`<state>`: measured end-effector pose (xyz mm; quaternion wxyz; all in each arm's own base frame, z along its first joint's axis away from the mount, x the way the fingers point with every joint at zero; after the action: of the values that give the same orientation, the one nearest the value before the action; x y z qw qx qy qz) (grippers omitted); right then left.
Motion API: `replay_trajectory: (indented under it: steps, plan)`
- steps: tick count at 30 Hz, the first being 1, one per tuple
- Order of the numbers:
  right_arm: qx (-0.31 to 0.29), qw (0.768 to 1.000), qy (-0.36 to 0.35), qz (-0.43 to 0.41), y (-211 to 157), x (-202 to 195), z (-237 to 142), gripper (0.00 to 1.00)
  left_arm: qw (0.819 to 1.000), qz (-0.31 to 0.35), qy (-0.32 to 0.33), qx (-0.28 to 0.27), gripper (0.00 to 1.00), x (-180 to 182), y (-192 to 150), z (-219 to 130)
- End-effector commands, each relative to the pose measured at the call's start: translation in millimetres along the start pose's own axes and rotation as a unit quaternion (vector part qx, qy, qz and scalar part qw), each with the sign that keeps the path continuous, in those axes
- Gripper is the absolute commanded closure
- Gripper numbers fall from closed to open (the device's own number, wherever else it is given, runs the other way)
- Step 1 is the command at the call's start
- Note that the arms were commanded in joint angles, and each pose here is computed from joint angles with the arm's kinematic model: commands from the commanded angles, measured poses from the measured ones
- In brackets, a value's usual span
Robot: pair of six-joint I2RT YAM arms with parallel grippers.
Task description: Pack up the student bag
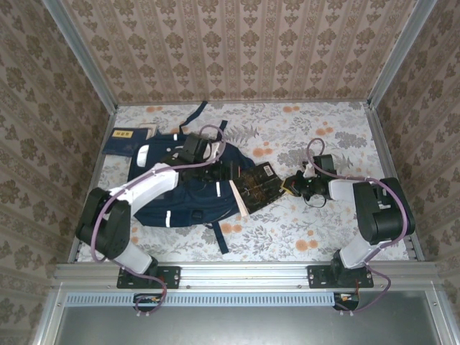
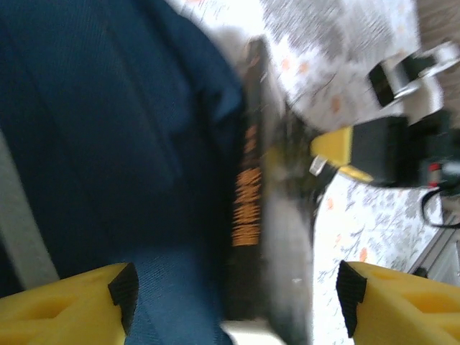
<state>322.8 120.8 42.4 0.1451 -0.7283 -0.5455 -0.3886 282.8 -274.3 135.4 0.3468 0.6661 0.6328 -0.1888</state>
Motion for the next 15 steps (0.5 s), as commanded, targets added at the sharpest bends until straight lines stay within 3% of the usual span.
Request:
replay_trajectory:
  steps: [1,3,7,10,13,15]
  plan:
    - [0.02,1.0,-0.008,-0.002,-9.5,-5.6,9.4,1.0,0.998,-0.028,0.0,0.053,0.27,10.1,-23.5,11.7]
    - [0.02,1.0,-0.007,0.0,-10.4,-7.1,10.8,1.0,0.998,-0.031,-0.011,0.054,0.31,7.0,-24.1,13.9]
    - [0.024,1.0,0.0,0.006,-13.3,-8.4,15.9,1.0,0.997,-0.032,-0.046,0.05,0.52,-7.9,-24.0,16.9]
    - [0.024,1.0,0.005,0.006,-13.8,-6.0,18.7,1.0,0.997,-0.021,-0.059,0.049,0.61,-16.9,-23.3,21.5]
    - [0.021,1.0,0.001,0.006,-13.4,-5.2,18.1,1.0,0.997,-0.018,-0.06,0.051,0.8,-19.4,-21.0,24.1]
    - [0.016,1.0,-0.012,0.004,-12.7,-5.2,12.9,0.89,0.998,-0.007,-0.056,0.04,0.89,-24.8,-17.3,16.3]
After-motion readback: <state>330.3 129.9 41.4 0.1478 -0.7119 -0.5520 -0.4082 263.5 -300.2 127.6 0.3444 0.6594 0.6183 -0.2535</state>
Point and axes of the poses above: each hand's point on the last joint's axis, 136 mm out from that joint toward the fingers, its own z axis out along the fingers, its own x axis along the line the jaws close on, y = z × x, the point moved 2 cm from there along -z, back along the fingers, and after that the axes turned 10 degrees about -z, right-handed, at the moved point
